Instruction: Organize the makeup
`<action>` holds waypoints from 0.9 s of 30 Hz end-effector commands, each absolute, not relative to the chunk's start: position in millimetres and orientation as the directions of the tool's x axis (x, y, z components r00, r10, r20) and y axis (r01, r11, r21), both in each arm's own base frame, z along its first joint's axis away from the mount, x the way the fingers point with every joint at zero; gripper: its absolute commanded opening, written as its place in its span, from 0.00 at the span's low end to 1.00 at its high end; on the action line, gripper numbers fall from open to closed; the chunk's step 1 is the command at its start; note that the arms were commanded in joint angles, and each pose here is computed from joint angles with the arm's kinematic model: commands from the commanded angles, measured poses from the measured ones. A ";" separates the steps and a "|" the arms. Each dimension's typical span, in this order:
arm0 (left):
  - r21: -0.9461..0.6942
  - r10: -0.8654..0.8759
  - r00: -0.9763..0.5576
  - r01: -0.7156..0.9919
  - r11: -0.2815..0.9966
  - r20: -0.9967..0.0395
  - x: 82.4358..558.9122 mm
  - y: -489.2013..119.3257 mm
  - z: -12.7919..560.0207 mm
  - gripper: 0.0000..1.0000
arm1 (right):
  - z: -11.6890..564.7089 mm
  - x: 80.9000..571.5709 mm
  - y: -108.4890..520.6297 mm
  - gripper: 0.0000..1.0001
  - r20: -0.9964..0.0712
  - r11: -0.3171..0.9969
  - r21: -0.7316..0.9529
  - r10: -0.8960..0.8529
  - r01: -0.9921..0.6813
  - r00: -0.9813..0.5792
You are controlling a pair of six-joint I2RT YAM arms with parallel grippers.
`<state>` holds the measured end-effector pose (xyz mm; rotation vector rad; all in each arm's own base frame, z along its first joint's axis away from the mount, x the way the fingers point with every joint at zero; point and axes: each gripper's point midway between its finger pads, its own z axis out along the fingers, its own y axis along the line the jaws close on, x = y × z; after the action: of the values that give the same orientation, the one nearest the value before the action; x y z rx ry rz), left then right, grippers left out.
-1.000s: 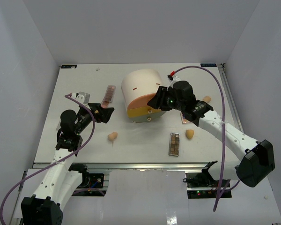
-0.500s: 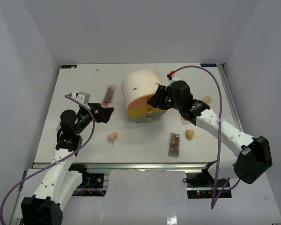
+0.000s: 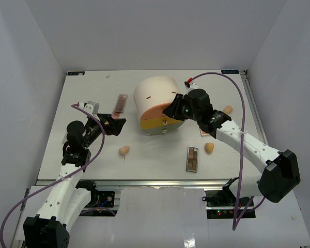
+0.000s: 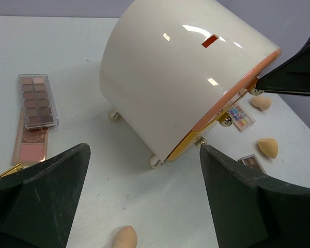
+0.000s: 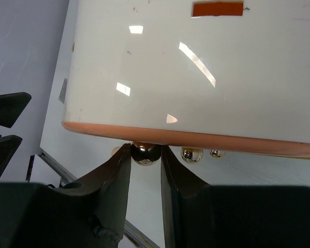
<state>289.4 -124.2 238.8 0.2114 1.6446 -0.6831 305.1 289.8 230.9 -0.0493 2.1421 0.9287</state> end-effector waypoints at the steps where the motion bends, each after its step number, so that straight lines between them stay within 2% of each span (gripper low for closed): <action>1: -0.287 -0.236 -0.163 0.519 0.805 -0.958 290.4 -123.8 257.1 0.98 | 253.7 302.6 289.8 0.25 -0.710 0.699 0.616 0.291 -0.365 -0.641; 19: -0.285 -0.233 -0.165 0.513 0.809 -0.958 291.6 -122.9 255.5 0.98 | 224.6 247.1 274.5 0.24 -0.719 0.645 0.582 0.123 -0.496 -0.684; 27: -0.288 -0.231 -0.172 0.511 0.810 -0.957 292.6 -123.0 253.4 0.98 | 237.9 234.4 268.1 0.26 -0.756 0.622 0.549 0.084 -0.558 -0.649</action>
<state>290.2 -124.2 237.4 0.2128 1.6488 -0.6807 247.7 267.4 227.6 -0.2702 2.0963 1.0065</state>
